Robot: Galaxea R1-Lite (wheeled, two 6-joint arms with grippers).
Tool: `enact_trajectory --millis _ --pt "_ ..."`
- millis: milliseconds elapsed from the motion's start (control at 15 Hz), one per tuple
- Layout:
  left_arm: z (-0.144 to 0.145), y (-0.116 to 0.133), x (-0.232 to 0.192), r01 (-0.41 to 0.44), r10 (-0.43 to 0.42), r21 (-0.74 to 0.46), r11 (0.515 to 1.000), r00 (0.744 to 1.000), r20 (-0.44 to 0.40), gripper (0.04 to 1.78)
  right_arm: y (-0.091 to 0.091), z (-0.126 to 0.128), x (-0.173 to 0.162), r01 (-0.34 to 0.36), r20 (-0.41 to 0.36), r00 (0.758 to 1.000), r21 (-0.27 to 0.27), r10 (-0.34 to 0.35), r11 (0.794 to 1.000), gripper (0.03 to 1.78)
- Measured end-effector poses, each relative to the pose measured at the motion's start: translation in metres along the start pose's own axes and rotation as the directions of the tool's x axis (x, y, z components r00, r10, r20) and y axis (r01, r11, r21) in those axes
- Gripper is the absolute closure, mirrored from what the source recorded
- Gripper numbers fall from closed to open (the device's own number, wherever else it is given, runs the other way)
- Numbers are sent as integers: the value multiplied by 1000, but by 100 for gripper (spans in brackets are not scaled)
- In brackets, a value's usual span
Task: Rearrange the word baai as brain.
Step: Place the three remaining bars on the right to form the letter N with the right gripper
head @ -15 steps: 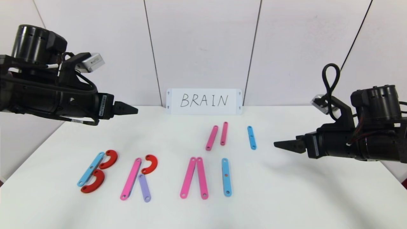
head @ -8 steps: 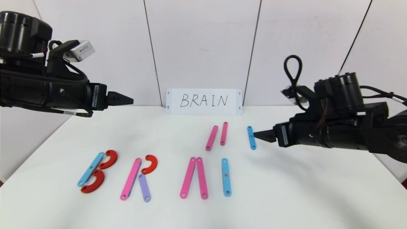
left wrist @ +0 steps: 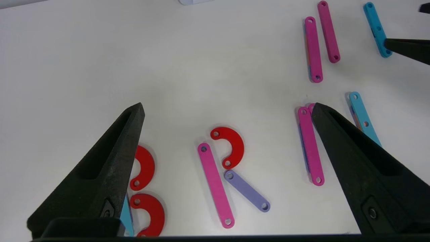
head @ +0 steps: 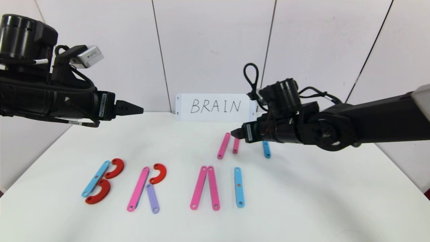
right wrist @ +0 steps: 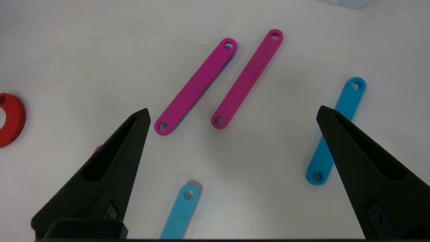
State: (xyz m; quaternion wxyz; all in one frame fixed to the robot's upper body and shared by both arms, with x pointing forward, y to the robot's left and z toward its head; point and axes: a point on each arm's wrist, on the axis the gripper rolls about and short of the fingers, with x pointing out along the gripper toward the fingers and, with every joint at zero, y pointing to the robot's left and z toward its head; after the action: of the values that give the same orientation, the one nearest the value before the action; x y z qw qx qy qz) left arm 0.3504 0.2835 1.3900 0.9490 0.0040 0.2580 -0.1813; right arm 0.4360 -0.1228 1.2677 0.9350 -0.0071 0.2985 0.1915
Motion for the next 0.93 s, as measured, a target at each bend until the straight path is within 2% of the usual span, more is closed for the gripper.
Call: enact_trajectory --millis 267,533,933 --pt "-3 -9 3 29 -28 14 999 999 -16 8 23 -3 39 -32 -5 999 -17 32 999 8" --pt "-3 -10 1 33 -32 14 999 999 -10 8 45 -12 63 -64 -15 998 -29 64 998 8" --pt "-2 -10 -2 32 -32 15 999 999 -2 8 54 -27 89 10 -24 1000 -11 -10 1000 8"
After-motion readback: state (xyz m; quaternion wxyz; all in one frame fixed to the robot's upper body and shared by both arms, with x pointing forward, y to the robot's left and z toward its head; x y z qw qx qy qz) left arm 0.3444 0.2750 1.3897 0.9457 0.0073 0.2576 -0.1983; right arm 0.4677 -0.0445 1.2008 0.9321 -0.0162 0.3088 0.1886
